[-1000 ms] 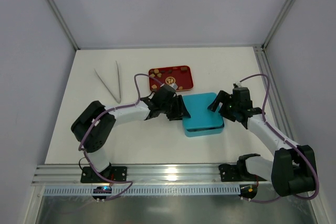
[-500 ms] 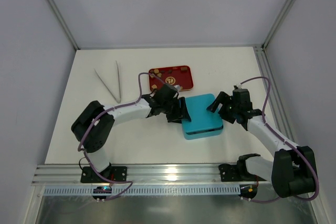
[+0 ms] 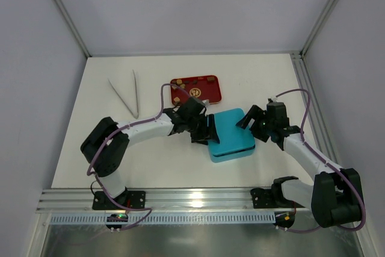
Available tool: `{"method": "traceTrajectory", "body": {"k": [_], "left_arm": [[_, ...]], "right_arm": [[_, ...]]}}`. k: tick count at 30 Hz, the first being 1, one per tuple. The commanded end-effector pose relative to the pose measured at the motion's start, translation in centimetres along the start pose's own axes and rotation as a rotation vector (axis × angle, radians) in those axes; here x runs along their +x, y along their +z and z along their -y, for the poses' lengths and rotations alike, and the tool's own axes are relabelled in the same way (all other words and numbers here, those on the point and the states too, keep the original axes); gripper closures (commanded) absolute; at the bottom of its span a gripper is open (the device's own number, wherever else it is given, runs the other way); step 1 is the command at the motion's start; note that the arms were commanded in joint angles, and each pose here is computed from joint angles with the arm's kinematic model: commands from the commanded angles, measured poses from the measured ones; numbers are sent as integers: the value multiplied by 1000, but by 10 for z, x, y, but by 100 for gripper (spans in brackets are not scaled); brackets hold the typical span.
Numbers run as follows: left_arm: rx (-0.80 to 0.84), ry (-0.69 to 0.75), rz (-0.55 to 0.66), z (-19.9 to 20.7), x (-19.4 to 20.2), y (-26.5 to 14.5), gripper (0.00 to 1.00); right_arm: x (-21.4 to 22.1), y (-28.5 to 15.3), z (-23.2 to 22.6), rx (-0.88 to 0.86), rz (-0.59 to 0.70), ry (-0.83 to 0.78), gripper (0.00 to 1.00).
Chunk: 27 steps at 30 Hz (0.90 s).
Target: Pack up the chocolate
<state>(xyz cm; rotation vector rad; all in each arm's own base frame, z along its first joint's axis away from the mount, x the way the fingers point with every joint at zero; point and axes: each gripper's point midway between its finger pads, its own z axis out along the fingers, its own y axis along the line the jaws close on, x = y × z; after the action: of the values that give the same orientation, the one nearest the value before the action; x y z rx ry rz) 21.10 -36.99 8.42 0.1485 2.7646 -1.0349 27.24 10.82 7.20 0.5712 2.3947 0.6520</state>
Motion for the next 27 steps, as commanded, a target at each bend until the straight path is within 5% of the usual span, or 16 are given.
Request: {"method": "traceTrajectory", "body": {"k": [1, 27], "left_arm": [[102, 77, 34, 40, -11, -20, 41], [109, 90, -26, 44, 4, -21, 43]], "right_arm": [[-4, -4, -22, -92, 12, 8, 14], [-3, -9, -12, -44, 20, -10, 18]]}}
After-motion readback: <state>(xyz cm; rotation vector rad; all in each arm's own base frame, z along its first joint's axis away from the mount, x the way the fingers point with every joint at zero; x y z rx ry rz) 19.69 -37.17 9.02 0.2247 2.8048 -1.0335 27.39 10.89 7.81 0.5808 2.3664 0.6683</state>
